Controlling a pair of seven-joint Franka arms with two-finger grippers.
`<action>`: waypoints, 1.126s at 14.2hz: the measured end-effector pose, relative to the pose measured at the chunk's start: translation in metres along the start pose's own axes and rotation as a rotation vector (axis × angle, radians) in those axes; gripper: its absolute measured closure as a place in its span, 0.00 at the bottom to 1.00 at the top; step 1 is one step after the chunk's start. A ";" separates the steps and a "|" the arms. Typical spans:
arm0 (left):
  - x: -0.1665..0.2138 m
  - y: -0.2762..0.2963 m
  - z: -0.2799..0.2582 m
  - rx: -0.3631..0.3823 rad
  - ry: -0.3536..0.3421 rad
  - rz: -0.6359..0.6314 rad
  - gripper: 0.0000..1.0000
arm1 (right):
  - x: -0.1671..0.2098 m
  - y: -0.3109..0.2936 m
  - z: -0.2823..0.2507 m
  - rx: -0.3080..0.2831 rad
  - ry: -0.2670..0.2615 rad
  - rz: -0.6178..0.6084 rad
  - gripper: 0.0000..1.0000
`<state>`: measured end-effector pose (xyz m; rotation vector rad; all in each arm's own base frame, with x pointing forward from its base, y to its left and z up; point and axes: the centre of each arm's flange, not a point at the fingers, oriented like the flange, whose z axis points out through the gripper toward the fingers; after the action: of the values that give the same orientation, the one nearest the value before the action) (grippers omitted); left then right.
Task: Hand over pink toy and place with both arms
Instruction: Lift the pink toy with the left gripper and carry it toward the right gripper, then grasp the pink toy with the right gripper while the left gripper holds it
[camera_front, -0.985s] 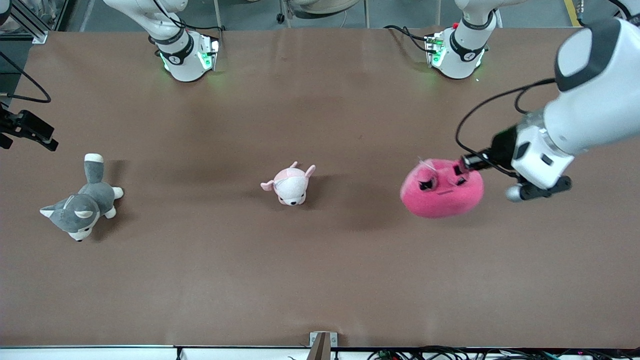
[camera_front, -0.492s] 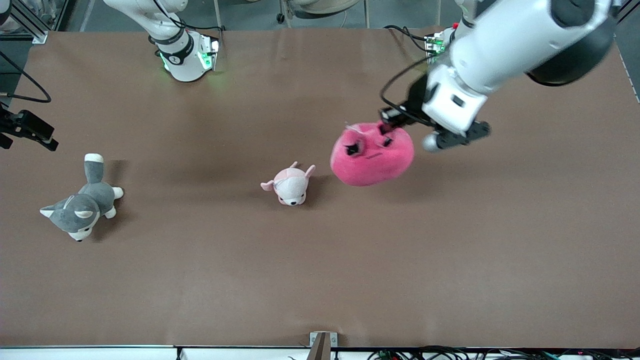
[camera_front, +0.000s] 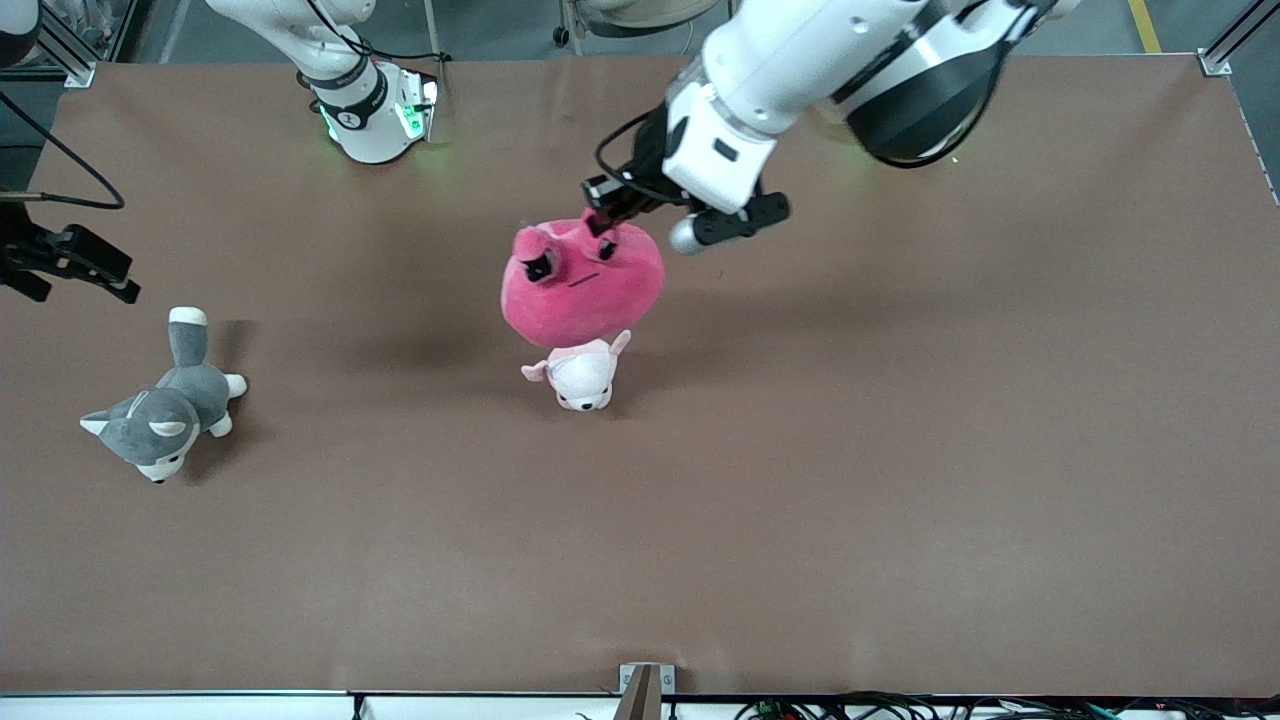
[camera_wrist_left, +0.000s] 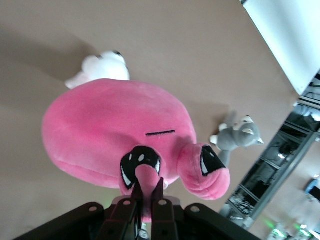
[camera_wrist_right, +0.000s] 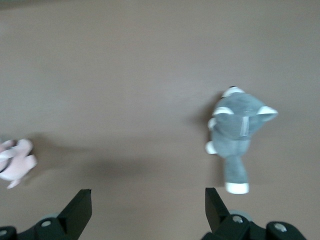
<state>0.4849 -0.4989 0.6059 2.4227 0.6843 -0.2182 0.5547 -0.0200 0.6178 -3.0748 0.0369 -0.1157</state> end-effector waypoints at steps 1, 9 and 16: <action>-0.010 0.003 0.016 -0.016 -0.015 -0.006 0.91 | -0.002 -0.014 0.000 0.061 -0.016 -0.004 0.00; -0.045 0.018 0.105 -0.108 -0.103 -0.037 0.91 | -0.003 -0.131 -0.012 0.344 -0.054 -0.005 0.26; -0.047 0.019 0.116 -0.125 -0.111 -0.040 0.92 | 0.001 -0.177 0.027 0.335 -0.156 -0.035 0.39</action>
<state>0.4550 -0.6007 0.5372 2.2617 0.6761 -0.3146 0.5613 0.1585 0.6024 -2.7396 -0.0397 0.1064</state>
